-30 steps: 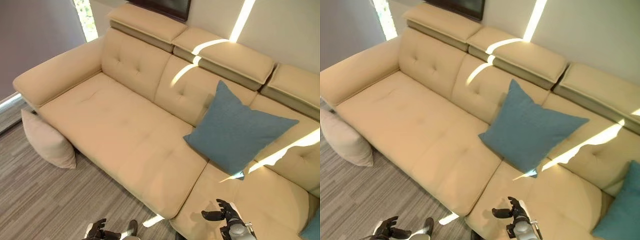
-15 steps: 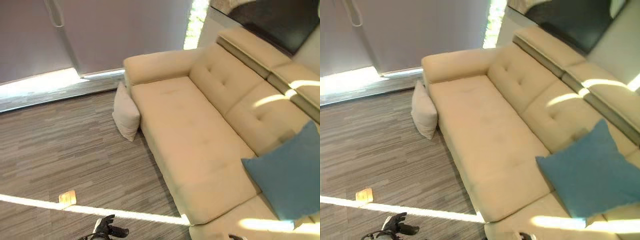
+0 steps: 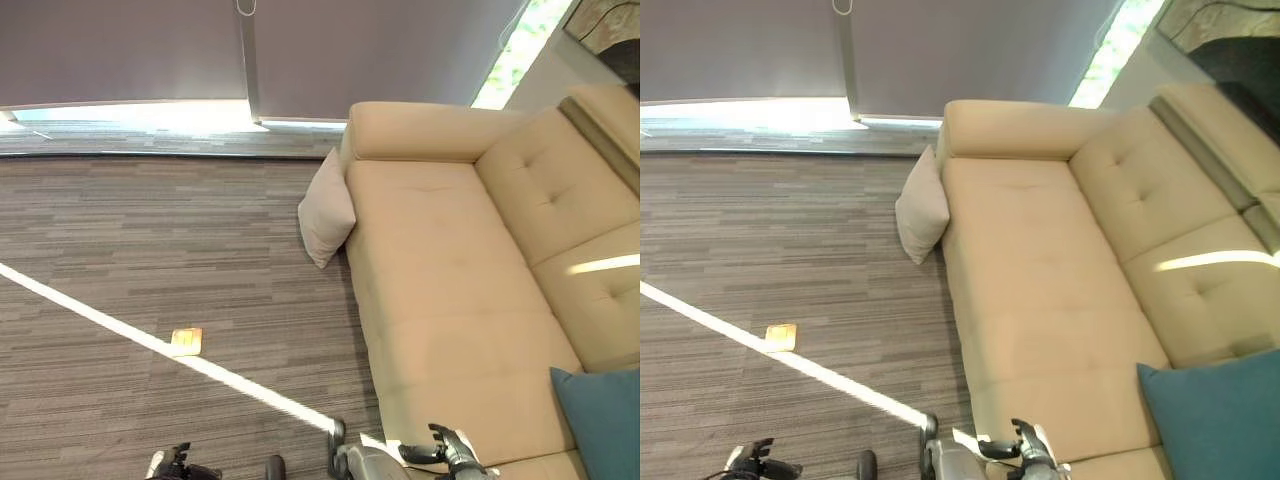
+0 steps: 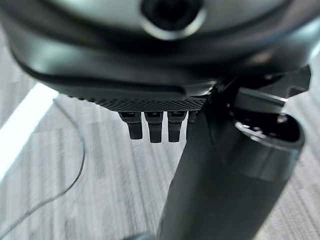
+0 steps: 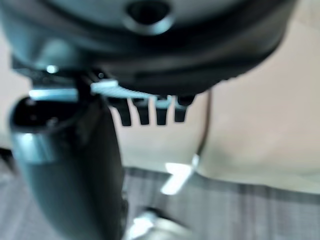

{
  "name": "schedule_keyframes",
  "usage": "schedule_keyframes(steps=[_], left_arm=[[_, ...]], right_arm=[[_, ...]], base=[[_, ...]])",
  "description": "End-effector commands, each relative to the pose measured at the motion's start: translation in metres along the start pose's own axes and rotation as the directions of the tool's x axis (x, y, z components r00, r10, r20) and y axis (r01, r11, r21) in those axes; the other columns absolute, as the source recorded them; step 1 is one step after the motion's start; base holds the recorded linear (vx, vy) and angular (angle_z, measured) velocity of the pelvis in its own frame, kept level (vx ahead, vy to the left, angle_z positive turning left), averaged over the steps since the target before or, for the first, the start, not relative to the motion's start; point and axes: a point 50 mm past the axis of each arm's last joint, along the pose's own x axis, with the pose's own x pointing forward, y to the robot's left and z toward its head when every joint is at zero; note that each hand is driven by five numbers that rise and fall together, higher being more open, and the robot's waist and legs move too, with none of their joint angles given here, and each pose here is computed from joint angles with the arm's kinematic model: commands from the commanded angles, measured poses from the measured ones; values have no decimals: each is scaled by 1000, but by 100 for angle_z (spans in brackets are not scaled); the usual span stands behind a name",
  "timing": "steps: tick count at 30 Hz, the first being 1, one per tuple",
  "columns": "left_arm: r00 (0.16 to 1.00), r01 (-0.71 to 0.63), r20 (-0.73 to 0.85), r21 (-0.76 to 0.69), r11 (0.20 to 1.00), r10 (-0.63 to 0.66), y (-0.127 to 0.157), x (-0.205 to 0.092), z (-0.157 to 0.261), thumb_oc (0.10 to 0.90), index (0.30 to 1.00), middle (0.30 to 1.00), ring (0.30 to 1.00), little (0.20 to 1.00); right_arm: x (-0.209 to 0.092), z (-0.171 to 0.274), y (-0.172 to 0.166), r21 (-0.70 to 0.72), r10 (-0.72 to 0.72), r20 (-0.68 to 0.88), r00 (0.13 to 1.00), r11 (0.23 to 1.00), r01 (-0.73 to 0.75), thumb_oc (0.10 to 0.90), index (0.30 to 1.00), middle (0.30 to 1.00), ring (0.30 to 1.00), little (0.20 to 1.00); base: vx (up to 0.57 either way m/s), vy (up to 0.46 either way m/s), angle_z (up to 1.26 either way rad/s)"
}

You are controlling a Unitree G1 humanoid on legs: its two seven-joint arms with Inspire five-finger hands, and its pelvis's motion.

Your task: Pick up all the scattered cushions and arrange them neatly on the sofa.

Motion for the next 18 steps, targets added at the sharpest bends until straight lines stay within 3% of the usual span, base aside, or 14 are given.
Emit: schedule_keyframes(steps=[1,9,18], left_arm=[[998,-25,65,9,1000,24,11,2,12,800,900,900,900,900],[996,29,82,21,999,-31,-5,0,15,800,900,900,900,900],[1000,-5,18,19,1000,5,6,-1,-4,800,900,900,900,900]], right_arm=[[3,5,-26,-38,-80,38,996,996,81,800,900,900,900,900],[3,-2,-34,-43,-96,19,995,994,96,800,900,900,900,900],[1,-8,-30,-80,-93,-4,996,992,93,800,900,900,900,900]], base=[[223,-42,121],[209,-88,74],[157,19,13]])
